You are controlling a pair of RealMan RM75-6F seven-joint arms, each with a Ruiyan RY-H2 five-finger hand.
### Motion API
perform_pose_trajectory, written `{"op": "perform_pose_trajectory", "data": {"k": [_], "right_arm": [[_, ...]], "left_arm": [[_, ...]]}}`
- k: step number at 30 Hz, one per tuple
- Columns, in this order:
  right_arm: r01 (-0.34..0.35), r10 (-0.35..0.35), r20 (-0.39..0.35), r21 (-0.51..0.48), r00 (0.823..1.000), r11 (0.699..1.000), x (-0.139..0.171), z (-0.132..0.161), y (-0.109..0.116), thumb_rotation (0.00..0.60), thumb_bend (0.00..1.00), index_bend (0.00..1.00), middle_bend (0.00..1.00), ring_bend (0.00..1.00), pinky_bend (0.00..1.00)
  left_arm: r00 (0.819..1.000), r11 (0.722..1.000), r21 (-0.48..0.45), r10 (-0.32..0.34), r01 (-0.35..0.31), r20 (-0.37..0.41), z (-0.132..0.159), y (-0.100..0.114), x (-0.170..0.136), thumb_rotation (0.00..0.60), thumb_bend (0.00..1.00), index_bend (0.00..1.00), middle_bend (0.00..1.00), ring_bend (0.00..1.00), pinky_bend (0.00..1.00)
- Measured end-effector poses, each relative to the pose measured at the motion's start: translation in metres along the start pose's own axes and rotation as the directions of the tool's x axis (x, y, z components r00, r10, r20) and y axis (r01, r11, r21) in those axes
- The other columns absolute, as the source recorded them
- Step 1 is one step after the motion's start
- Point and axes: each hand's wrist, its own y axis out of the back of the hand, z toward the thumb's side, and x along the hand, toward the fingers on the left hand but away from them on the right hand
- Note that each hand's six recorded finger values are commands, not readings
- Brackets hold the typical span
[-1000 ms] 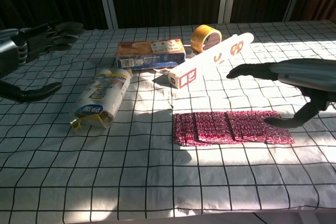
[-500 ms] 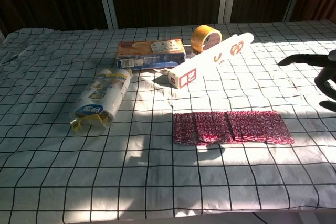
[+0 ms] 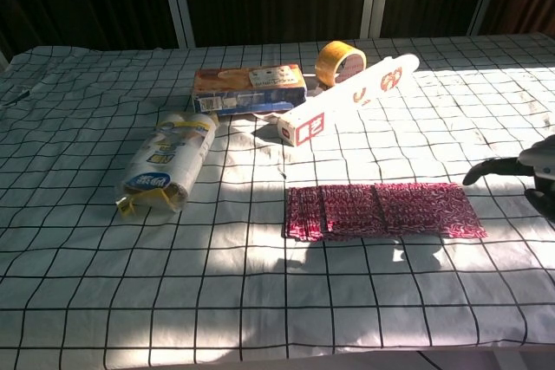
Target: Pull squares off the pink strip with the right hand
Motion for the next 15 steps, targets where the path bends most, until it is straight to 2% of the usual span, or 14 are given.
{"op": "perform_pose_trajectory", "data": {"k": [15], "right_arm": [[-0.057,0.057,-0.025,0.018,0.998,0.998,-0.022,0.018,-0.017,0.6,0.81,0.16,1.0,1.0,1.0]], "left_arm": [[1.0,1.0,-0.017,-0.01,0.01,-0.019,-0.004,-0.003,-0.003,0.6,0.39,0.0,0.0,0.0,0.0]]}}
